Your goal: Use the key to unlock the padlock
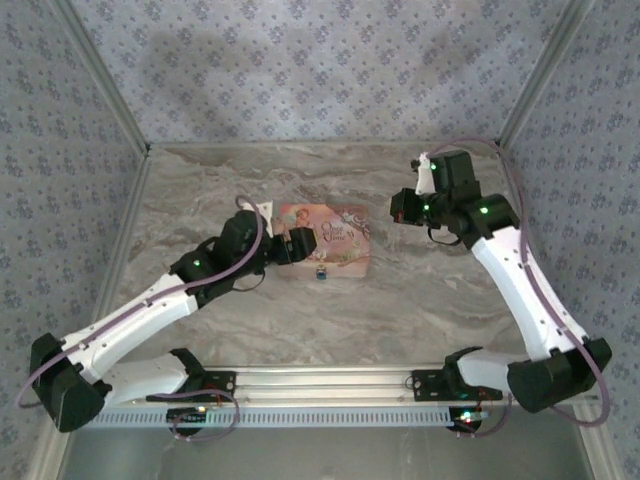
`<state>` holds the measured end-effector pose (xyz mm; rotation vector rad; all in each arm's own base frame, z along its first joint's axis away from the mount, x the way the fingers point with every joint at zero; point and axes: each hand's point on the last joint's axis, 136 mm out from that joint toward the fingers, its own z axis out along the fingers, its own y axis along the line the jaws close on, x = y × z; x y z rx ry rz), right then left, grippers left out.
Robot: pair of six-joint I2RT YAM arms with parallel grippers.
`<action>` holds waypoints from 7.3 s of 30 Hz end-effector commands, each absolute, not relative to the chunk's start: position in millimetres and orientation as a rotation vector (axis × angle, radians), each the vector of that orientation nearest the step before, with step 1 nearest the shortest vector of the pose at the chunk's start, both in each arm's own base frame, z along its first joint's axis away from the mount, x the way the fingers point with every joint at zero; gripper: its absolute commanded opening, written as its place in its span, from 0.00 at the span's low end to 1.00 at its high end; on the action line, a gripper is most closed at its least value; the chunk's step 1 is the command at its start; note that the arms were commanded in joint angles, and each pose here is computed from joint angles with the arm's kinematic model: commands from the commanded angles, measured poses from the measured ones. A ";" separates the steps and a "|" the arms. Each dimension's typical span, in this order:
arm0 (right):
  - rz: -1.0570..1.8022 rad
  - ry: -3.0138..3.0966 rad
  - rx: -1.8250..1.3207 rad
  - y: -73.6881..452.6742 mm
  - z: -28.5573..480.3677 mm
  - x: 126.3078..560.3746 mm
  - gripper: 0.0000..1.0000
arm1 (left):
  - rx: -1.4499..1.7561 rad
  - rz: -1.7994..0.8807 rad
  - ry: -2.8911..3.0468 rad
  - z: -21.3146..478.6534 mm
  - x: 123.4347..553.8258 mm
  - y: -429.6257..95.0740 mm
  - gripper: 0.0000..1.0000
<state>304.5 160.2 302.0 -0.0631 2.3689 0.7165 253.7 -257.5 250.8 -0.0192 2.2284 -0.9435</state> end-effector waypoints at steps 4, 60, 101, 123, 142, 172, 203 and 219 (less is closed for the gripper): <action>1.132 2.162 -0.293 201.4 376.2 260.8 0.00 | 0.128 -1.199 2.075 312.0 250.5 -279.6 0.87; 0.794 2.049 -0.612 230.5 374.8 228.8 0.00 | 0.301 -1.410 2.113 385.5 247.1 -370.2 0.19; 1.212 1.899 -0.149 186.4 346.9 281.7 1.00 | 0.484 -1.208 1.729 460.4 269.3 -330.9 0.00; 1.632 1.457 -0.294 226.7 419.2 261.4 0.59 | 0.427 -1.444 1.643 464.2 264.1 -348.2 0.00; 1.615 1.385 -0.348 235.1 443.2 253.6 0.57 | 0.450 -1.488 1.656 460.2 256.5 -358.4 0.00; 1.578 1.416 -0.388 238.5 435.8 246.1 0.00 | 0.432 -1.488 1.635 466.3 254.6 -353.4 0.07; 1.540 1.571 -0.545 241.7 422.4 232.2 0.00 | 0.472 -1.445 1.729 449.7 248.2 -345.8 0.27; 1.553 1.656 -0.592 238.8 416.4 230.4 0.00 | 0.504 -1.485 1.751 445.1 241.2 -345.1 0.20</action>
